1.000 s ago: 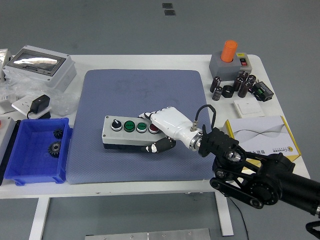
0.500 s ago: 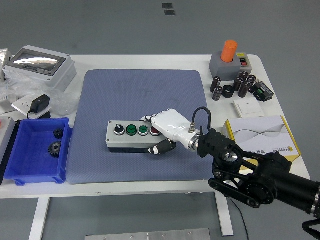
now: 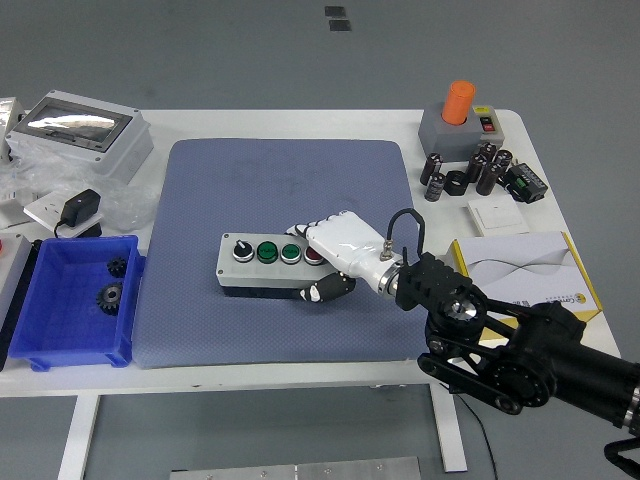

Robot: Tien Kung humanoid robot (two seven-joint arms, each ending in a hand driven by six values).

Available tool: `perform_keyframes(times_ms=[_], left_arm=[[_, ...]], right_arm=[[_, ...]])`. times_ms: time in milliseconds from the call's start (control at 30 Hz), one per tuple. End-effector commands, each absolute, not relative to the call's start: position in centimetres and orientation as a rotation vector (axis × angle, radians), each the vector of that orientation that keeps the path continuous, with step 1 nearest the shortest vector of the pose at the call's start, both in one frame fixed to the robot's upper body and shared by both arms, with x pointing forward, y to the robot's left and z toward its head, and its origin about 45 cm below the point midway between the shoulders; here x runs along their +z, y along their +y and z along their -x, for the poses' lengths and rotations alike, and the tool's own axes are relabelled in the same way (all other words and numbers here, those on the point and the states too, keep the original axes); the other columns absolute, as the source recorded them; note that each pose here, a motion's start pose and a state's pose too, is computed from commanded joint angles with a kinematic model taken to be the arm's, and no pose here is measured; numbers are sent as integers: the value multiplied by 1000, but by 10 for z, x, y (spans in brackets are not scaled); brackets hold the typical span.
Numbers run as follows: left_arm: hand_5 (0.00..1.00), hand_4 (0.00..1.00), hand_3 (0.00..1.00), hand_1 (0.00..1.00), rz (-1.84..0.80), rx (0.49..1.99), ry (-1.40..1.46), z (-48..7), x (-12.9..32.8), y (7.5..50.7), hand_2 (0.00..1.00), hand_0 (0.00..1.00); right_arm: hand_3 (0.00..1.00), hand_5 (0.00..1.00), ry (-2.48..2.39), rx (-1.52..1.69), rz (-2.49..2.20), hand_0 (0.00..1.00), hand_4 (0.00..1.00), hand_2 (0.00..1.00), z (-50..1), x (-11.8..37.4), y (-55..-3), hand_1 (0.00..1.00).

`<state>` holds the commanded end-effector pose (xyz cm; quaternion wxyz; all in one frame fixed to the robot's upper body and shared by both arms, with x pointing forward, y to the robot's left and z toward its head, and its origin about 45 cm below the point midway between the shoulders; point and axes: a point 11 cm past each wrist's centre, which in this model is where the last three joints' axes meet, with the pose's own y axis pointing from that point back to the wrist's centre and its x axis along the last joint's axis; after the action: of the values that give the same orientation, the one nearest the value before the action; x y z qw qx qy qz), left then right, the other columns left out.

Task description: Pick up the button,place it on the desk,press the button,press the button

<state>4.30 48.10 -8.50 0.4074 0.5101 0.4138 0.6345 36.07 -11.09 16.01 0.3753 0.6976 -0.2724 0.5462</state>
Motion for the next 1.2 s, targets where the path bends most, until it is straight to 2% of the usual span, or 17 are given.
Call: perform_keyframes(times_ms=[33,67,233,267,433,467,833,867,1033,1067,1200], left_arm=[[846,713,814,680,-1286,1600,1043,-43,-85,481,678,699],[854,710,813,679,-1286,1600,1043,-43,-85,481,677,698],[854,710,813,679,-1287,1600,1044,-43,-85,482,677,698],[859,709,813,678,-1287,1601,1044,-43,-85,482,677,697],[859,709,813,678,-1287,1600,1045,-43,-85,482,677,697],[858,708,813,678,-1287,1600,1046,-43,-85,482,677,697],[858,708,811,678,-1286,1596,1047,-43,-84,482,676,697],[862,706,812,678,-1285,1596,1046,-43,-84,482,676,697],[862,706,812,678,-1276,1595,1044,-44,-84,482,676,697],[879,701,811,677,-1274,1594,1043,-44,-84,482,675,697],[879,701,811,677,-1267,1590,1045,-44,-84,482,675,697]], right_arm=[[659,142,-695,1394,-1785,107,582,573,-361,160,-111,314],[663,306,-692,1391,-1785,189,761,571,-361,159,-111,359],[663,306,-679,1379,-1790,189,761,571,-360,158,-111,359],[688,429,-676,1377,-1792,419,857,598,-360,157,-111,467],[688,429,-670,1378,-1795,419,857,598,-359,157,-110,467],[701,488,-670,1379,-1795,668,894,632,-359,157,-110,594],[708,496,-664,1367,-1783,706,906,656,-362,157,-112,620],[745,496,-659,1362,-1781,713,912,688,-362,157,-113,643],[745,496,-646,1353,-1780,713,912,688,-362,157,-113,643],[798,519,-644,1353,-1781,716,932,729,-362,157,-113,652],[798,519,-643,1354,-1783,716,932,729,-363,158,-113,652]])
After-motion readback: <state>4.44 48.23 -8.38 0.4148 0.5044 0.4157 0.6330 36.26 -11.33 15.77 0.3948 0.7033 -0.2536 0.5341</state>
